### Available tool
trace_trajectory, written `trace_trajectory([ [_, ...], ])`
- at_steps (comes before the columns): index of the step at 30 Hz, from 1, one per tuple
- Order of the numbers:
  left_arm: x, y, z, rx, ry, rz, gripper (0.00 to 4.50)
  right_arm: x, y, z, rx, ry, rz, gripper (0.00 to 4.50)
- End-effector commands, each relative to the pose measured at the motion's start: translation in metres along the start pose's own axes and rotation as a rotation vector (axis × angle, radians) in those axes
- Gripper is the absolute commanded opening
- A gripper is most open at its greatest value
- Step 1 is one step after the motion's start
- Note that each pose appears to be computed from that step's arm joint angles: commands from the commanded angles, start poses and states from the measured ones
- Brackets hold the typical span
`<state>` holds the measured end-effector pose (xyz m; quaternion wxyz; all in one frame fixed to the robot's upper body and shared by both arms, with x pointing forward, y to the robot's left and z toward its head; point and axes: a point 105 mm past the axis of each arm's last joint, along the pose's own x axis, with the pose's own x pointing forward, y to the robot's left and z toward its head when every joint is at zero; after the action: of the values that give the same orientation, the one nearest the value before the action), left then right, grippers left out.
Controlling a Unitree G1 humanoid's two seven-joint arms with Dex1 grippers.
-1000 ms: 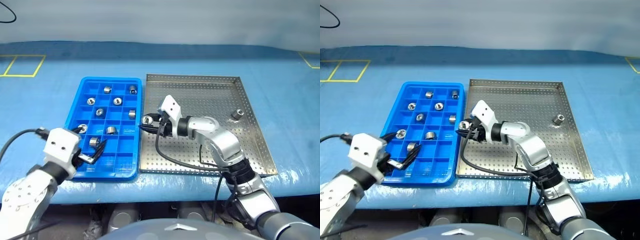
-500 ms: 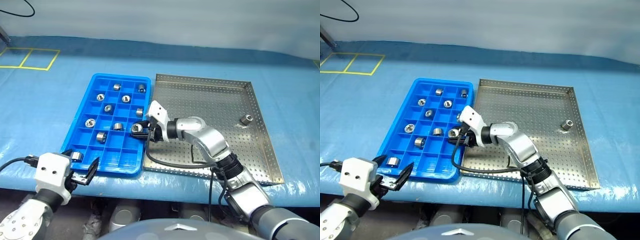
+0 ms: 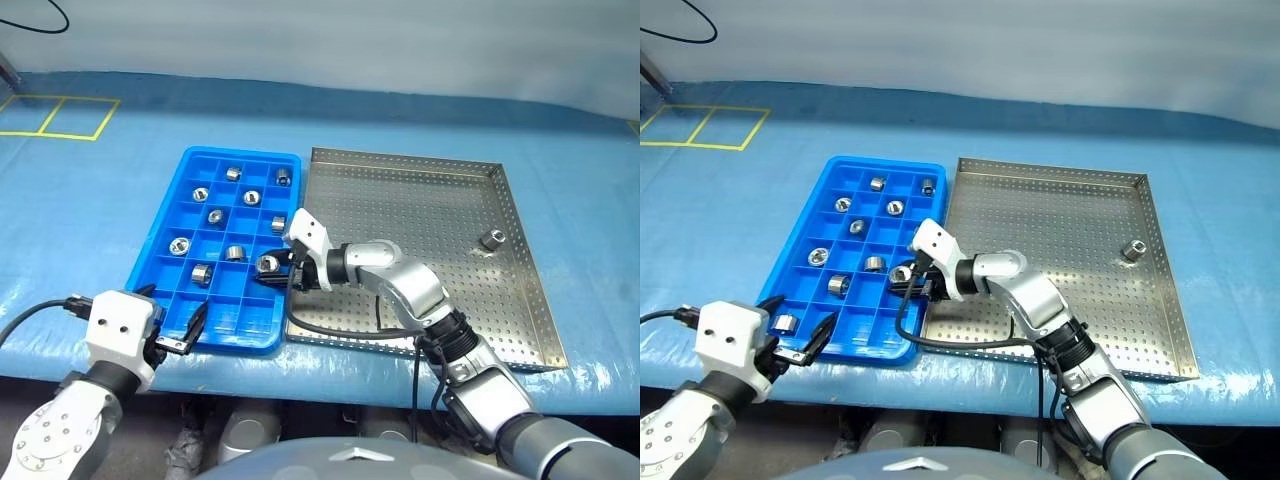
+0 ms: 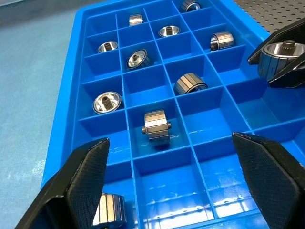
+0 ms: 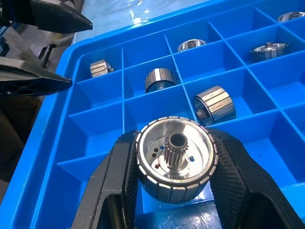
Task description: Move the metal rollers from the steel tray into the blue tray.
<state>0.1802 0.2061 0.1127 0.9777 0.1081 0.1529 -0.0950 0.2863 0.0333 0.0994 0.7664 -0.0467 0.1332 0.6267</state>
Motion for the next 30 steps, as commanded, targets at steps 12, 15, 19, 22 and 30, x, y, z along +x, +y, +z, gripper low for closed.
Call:
trace_trajectory([
  [12,0.005,-0.002,0.015,0.034,-0.046,-0.019,4.5,-0.007,0.006,0.018,-0.041,-0.085,0.018,3.69],
  [15,0.006,-0.002,0.015,0.036,-0.048,-0.023,4.5,-0.007,0.002,0.022,-0.055,-0.111,-0.025,4.0],
  [19,0.009,-0.005,0.017,0.035,-0.057,-0.041,4.5,-0.012,-0.008,0.03,-0.059,-0.156,-0.09,4.0],
  [22,0.014,-0.012,0.021,0.028,-0.076,-0.079,4.5,-0.027,-0.029,0.039,-0.053,-0.203,-0.222,4.0],
  [30,0.05,-0.052,0.047,0.033,-0.178,-0.304,4.5,-0.124,-0.121,0.023,0.037,-0.188,-0.873,4.0],
])
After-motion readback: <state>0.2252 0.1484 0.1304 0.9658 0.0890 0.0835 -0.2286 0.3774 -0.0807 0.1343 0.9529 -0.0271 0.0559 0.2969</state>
